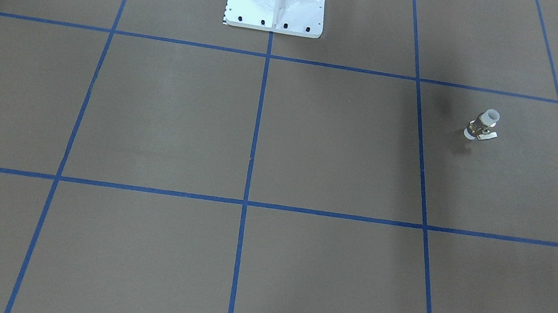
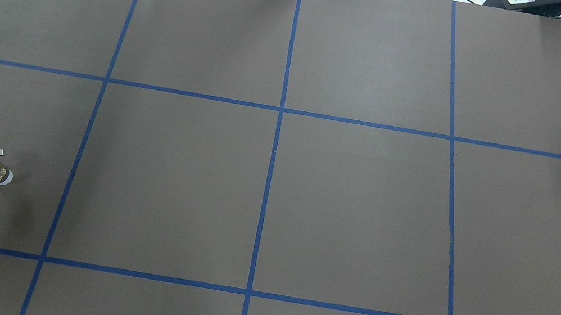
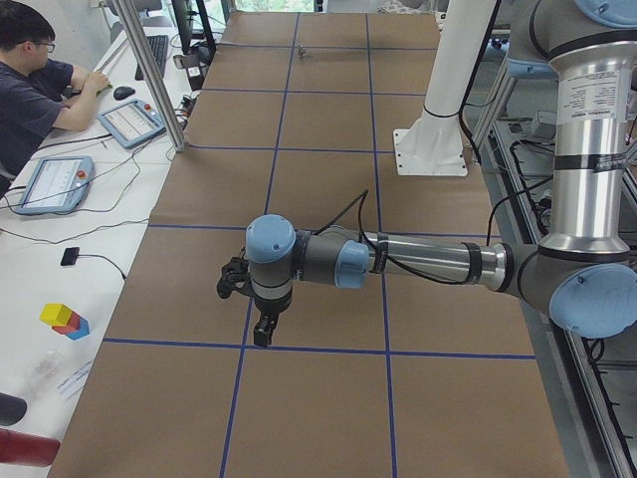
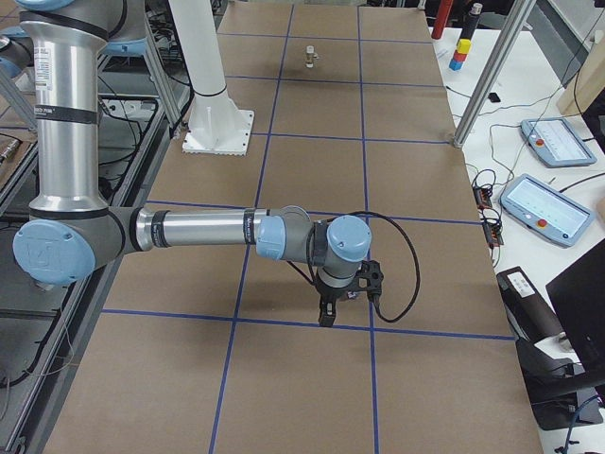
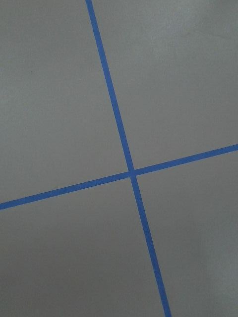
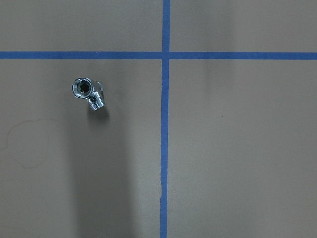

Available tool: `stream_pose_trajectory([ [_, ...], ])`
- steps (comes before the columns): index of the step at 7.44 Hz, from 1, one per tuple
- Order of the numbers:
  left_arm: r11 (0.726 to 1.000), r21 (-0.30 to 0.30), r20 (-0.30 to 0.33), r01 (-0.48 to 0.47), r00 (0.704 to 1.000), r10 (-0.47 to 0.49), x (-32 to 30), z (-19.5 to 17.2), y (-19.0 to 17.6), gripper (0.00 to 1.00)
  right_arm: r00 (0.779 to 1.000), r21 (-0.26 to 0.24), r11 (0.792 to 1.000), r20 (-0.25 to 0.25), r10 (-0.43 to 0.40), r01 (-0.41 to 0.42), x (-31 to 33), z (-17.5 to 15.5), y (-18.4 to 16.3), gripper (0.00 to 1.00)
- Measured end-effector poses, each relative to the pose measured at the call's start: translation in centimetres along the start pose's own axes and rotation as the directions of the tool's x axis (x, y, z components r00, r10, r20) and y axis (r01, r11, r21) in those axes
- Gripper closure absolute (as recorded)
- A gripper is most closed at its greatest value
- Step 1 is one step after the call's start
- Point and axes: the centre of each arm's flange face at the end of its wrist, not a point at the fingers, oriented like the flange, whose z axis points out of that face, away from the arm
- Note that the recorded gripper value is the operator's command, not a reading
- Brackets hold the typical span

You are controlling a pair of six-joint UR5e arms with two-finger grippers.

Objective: Assemble PPR valve and pipe with both arms

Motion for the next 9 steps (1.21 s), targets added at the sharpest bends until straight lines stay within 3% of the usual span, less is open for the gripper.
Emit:
stream_pose_trajectory([
  [5,1.0,0.012,0.004,-0.011,1.0,0.011,0.4,-0.6,-0.2,0.0,1.0,0.015,1.0,0.006,-0.006,0.006,-0.4,-0.7,-0.4,0.0],
  [9,1.0,0.008,0.077,-0.024,0.997,0.024,0.3,-0.9,0.3,0.0,1.0,0.027,1.0,0.006,-0.014,0.014,-0.7,-1.3,-0.7,0.0],
])
